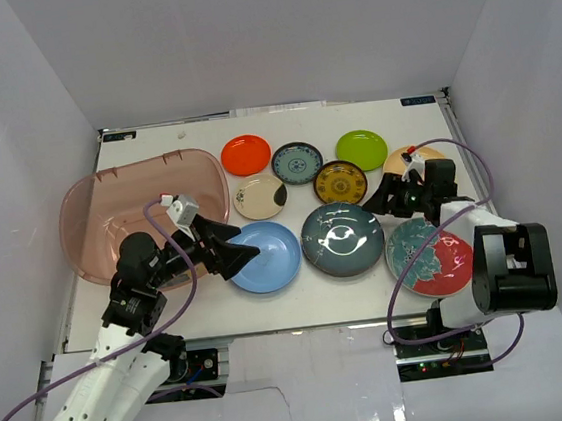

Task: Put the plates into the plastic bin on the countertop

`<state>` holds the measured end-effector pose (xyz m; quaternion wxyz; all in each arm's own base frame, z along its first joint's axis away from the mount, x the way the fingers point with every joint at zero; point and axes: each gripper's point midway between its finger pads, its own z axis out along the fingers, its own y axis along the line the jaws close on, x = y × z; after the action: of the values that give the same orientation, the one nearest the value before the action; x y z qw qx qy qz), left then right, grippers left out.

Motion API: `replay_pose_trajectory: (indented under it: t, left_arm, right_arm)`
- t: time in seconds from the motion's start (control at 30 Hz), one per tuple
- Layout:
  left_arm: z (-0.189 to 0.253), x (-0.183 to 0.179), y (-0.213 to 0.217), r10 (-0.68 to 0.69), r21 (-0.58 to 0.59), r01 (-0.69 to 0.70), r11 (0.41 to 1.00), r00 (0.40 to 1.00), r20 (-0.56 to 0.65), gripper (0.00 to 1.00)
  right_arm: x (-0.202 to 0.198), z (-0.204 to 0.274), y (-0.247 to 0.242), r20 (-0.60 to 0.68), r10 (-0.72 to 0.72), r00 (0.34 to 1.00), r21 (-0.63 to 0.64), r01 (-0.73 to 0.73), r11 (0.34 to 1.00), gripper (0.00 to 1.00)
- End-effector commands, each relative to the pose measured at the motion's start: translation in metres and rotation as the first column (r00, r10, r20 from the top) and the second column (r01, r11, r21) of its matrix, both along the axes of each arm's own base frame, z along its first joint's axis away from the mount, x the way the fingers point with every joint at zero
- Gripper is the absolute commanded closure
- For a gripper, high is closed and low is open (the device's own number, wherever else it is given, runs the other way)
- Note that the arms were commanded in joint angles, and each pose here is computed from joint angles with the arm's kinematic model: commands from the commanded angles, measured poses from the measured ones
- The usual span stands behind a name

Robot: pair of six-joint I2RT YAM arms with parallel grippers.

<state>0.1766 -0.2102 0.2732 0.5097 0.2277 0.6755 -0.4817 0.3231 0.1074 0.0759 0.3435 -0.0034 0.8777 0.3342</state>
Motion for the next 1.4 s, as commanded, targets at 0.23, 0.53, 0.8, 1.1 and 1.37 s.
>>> replay_pose_trajectory:
  t: [0.23, 0.53, 0.8, 1.1, 1.37]
  left_arm:
    - [0.017, -0.014, -0.003, -0.039, 0.005, 0.039, 0.999, 0.997, 0.068, 0.02]
    - [0.019, -0.015, -0.003, -0.028, 0.0, 0.028, 1.0, 0.997, 0.072, 0.02]
    - [0.015, -0.009, -0.002, -0.004, 0.001, 0.004, 1.0, 0.999, 0.048, 0.02]
    - [0.009, 0.006, -0.005, 0.031, 0.013, -0.031, 0.999, 1.0, -0.002, 0.02]
    - [0.022, 0.013, -0.008, 0.043, 0.01, -0.042, 0.999, 0.998, -0.042, 0.02]
  right_arm:
    - [0.022, -0.018, -0.007, -0.001, 0.028, 1.0, -0.019, -0.028, 0.999, 0.26]
    - [0.018, -0.034, 0.004, -0.058, 0.091, 0.994, 0.059, -0.088, 0.994, 0.3]
    - [0.003, -0.055, 0.017, -0.137, 0.135, 0.981, 0.162, -0.112, 0.98, 0.37]
    - [-0.021, -0.065, 0.028, -0.209, 0.194, 0.958, 0.235, -0.144, 0.961, 0.51]
    - [-0.02, -0.049, 0.032, -0.172, 0.201, 0.964, 0.263, -0.152, 0.953, 0.9]
